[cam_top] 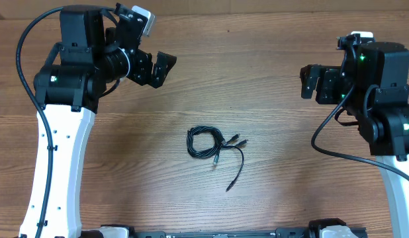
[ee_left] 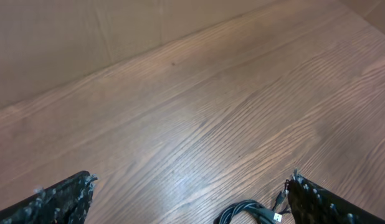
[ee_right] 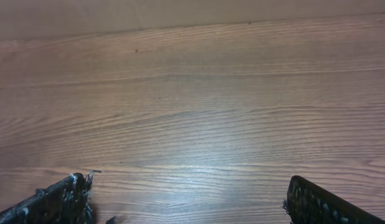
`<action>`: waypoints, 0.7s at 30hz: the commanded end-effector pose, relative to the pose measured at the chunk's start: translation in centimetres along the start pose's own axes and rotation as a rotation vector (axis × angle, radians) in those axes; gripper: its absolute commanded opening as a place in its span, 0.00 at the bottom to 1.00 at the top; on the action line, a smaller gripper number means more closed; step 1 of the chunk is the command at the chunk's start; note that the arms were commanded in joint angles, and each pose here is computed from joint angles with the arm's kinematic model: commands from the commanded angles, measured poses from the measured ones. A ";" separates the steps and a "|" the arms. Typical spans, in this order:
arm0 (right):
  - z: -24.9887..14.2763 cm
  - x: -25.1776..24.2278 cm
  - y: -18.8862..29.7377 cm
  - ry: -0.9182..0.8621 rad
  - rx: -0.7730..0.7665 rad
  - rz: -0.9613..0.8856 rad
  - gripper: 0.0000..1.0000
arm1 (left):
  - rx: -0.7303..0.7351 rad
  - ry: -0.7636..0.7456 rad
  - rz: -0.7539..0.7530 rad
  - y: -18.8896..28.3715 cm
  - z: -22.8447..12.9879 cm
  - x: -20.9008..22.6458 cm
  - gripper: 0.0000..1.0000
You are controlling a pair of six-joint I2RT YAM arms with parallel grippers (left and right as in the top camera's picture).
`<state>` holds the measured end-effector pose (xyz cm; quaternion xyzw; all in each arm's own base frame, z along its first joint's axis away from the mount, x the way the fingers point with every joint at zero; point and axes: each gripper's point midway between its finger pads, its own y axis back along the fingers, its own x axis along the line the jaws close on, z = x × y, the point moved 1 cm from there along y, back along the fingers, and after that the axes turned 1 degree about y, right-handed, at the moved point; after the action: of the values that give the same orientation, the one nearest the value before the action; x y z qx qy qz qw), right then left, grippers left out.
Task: Untangle cables
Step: 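Raise both arms up and forward above the table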
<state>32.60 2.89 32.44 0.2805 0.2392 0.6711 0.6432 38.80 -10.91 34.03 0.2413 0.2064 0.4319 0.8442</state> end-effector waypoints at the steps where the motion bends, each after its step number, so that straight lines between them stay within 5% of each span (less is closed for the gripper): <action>1: 0.7 0.8 0.6 0.007 -0.020 0.041 1.00 | -0.068 -0.043 -0.046 0.0 2.0 -0.9 1.00; 10: 0.7 0.2 0.4 0.007 -0.018 0.004 1.00 | -0.043 -0.021 0.093 -8.6 2.1 3.4 0.99; 21: 0.4 0.0 -0.1 0.007 0.003 -0.010 1.00 | 0.003 -0.060 0.016 -16.3 0.7 1.6 1.00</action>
<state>32.91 2.87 31.67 0.2887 0.2493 0.6658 0.6412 49.85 -16.92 22.50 0.2783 0.2018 0.4290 0.8353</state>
